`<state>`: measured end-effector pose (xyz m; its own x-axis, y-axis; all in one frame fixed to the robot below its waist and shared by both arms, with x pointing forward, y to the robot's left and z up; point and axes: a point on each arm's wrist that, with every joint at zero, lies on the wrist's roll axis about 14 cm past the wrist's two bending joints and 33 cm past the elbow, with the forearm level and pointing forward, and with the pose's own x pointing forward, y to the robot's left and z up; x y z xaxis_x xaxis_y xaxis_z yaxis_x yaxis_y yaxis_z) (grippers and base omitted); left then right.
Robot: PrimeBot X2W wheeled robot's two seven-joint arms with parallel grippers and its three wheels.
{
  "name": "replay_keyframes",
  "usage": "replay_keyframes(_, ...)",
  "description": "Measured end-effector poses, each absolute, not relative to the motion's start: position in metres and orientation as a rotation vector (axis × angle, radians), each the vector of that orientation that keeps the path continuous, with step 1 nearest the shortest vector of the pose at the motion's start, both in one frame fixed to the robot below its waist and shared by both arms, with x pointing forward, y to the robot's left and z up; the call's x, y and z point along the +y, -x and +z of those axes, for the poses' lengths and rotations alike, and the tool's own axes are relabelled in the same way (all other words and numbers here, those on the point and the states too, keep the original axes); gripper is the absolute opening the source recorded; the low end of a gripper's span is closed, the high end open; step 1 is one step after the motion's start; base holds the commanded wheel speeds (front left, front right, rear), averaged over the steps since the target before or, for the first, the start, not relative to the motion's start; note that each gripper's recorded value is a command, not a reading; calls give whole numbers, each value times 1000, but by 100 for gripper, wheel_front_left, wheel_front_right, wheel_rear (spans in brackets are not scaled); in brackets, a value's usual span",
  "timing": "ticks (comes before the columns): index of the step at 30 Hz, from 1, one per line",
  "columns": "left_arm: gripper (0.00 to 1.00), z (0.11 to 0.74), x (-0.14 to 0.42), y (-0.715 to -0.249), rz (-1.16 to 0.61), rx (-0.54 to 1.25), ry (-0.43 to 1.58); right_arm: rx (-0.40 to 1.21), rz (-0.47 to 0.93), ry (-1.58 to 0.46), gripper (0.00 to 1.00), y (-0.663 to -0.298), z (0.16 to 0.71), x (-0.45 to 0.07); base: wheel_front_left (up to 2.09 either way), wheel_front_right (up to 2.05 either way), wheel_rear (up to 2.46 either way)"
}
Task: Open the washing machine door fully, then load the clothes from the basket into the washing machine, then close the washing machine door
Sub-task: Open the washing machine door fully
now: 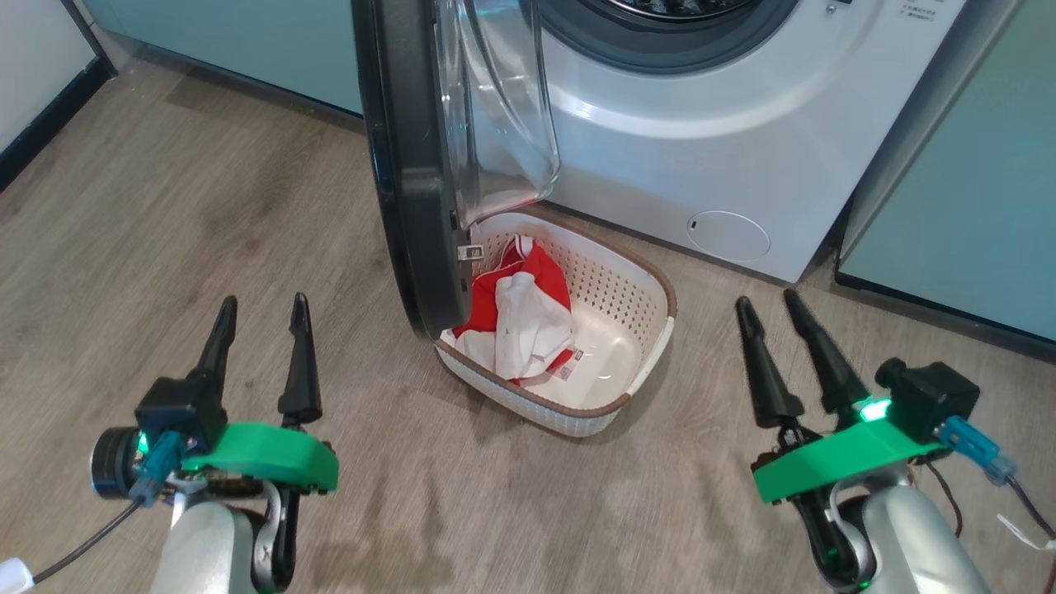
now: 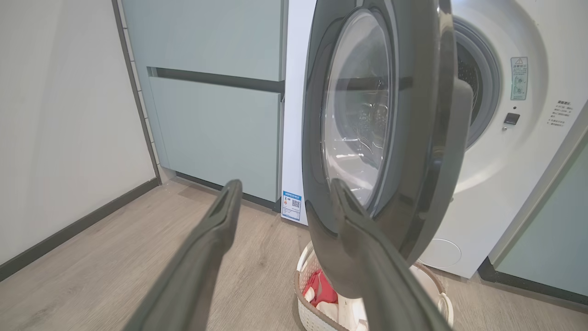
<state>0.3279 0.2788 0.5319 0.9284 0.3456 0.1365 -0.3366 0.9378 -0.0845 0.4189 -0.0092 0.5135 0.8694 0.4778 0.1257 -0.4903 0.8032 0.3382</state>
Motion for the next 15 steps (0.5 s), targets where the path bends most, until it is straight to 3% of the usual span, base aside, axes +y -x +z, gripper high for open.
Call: replay_keyframes(15, 100, 523, 265, -329, 293, -118, 45, -52, 493, -365, 100, -424, 517, -17, 0, 0, 0)
